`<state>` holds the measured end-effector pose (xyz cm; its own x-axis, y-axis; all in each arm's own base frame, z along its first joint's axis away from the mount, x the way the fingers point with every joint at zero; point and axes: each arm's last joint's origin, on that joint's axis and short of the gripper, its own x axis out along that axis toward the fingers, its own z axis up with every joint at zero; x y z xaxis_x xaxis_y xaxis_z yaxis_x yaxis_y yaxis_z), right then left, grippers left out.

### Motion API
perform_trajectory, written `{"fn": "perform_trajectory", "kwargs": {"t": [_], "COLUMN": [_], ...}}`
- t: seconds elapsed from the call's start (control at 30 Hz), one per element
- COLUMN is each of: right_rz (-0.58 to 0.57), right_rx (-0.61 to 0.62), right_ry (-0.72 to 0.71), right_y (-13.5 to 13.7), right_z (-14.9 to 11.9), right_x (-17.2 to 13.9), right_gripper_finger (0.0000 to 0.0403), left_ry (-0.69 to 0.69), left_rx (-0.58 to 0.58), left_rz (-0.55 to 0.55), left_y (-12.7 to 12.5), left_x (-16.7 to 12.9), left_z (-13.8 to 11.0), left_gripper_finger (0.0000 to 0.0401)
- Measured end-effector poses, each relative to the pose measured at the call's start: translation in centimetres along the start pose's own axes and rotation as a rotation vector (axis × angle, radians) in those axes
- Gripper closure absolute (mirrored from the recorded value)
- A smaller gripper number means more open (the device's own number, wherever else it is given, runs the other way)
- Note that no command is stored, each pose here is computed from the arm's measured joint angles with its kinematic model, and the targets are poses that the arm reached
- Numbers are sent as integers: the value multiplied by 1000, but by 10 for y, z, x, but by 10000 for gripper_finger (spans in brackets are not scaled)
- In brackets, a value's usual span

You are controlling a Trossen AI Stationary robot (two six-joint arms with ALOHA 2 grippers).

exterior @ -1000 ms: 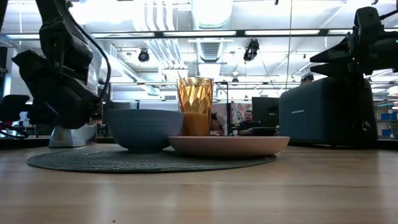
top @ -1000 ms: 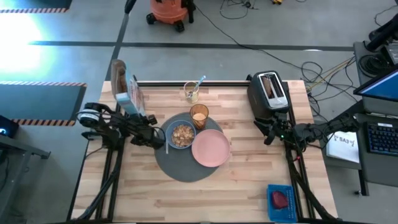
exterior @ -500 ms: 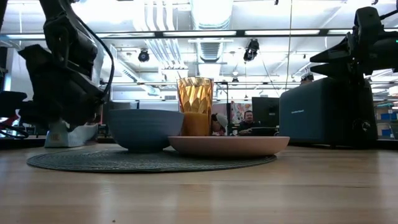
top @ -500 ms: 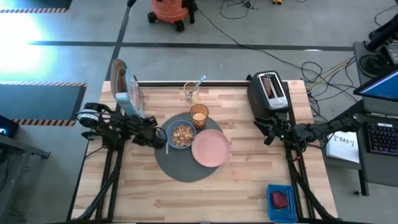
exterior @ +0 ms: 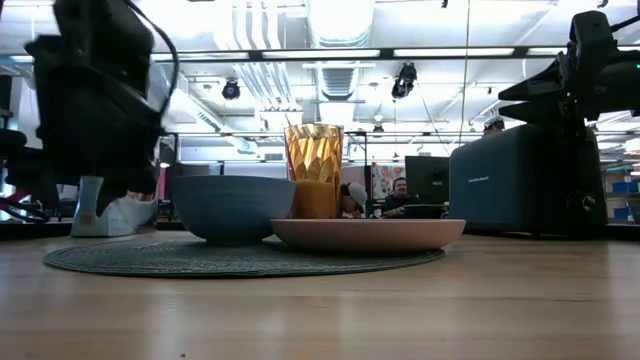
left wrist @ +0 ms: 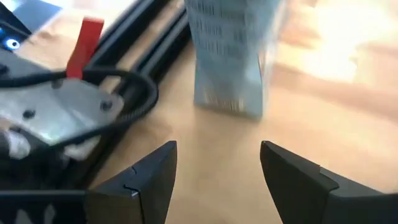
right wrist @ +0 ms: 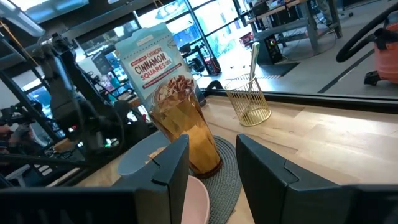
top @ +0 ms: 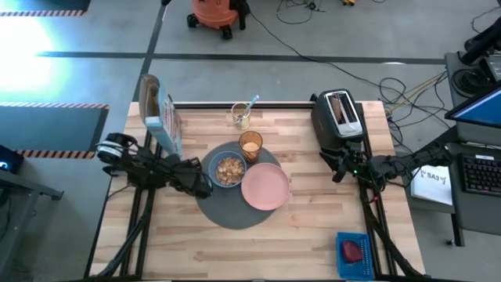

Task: Arrange a breakfast setting
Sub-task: Put the bread on the pink plate

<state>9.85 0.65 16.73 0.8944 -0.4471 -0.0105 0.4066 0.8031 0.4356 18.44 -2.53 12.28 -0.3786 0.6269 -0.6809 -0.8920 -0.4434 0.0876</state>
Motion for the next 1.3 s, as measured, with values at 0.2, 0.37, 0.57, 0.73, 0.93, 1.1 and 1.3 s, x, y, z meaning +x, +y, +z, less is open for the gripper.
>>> {"fn": "perform_trajectory", "kwargs": {"t": [0.2, 0.37, 0.57, 0.73, 0.93, 1.1, 1.3], "right_rz": [0, 0, 0, 0, 1, -1, 0], "right_rx": [0, 0, 0, 0, 1, -2, -1], "right_ry": [0, 0, 0, 0, 0, 2, 2], "right_y": [0, 0, 0, 0, 0, 0, 0], "right_z": [0, 0, 0, 0, 0, 0, 0], "right_x": [0, 0, 0, 0, 0, 0, 0], "right_gripper_finger": [280, 280, 280, 280, 280, 280, 280], "left_ry": [29, 39, -65, -195, -404, -457, -453], "left_rx": [169, 370, 579, 742, 740, 747, 616], "left_rz": [-139, -332, -614, -821, -979, -985, -1060], "left_y": [13, 21, 13, -5, -18, -28, -28], "left_x": [-32, -71, -119, -157, -189, -181, -146], "left_z": [-19, -33, -34, -31, -15, -1, 17], "left_gripper_finger": [187, 187, 188, 188, 188, 188, 188]}}
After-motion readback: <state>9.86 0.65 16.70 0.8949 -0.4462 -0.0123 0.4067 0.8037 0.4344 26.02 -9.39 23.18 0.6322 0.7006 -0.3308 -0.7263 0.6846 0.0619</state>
